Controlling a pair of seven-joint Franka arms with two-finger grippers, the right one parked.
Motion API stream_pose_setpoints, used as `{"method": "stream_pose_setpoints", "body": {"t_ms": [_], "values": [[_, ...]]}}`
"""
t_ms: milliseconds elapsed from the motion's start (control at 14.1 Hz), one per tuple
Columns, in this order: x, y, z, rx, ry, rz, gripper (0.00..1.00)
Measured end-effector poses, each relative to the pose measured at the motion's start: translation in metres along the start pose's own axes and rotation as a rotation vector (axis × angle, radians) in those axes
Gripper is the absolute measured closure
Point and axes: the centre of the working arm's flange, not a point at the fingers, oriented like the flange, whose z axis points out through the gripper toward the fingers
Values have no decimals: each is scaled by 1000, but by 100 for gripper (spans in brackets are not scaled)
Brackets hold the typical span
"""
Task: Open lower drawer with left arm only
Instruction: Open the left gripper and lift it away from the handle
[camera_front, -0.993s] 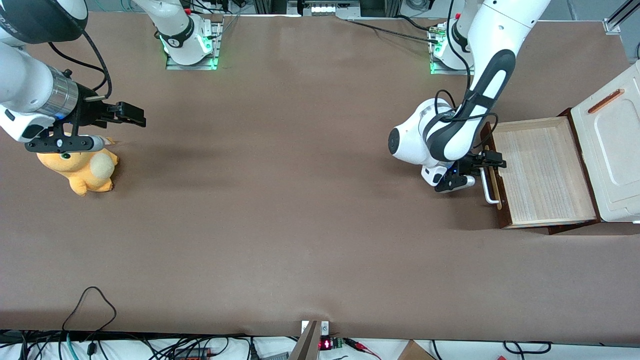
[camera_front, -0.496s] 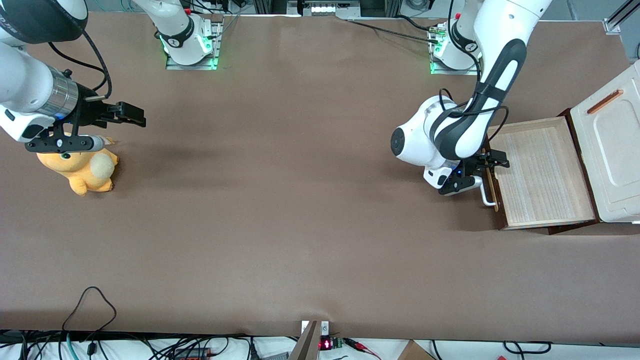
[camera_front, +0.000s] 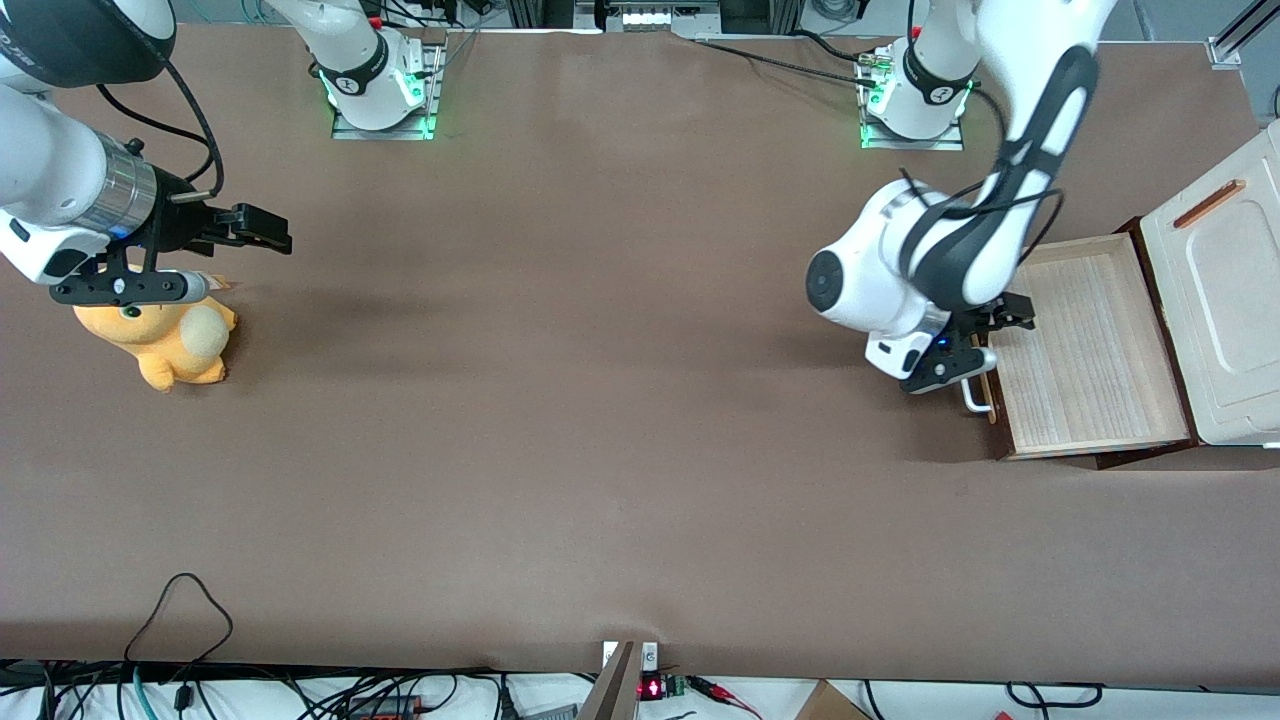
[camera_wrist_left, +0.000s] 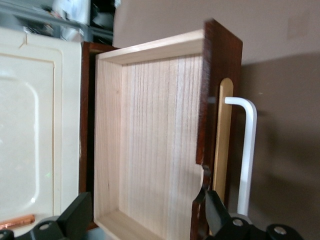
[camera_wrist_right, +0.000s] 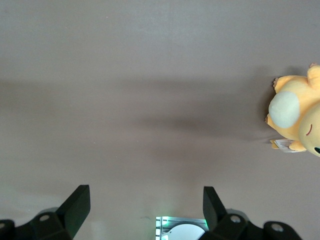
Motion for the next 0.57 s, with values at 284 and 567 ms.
{"method": "stream_pose_setpoints", "body": {"t_ms": [284,567], "values": [[25,-106,-70,-324,-90,-89,0],[38,-190,-96,-634,-158,-124,0]]}}
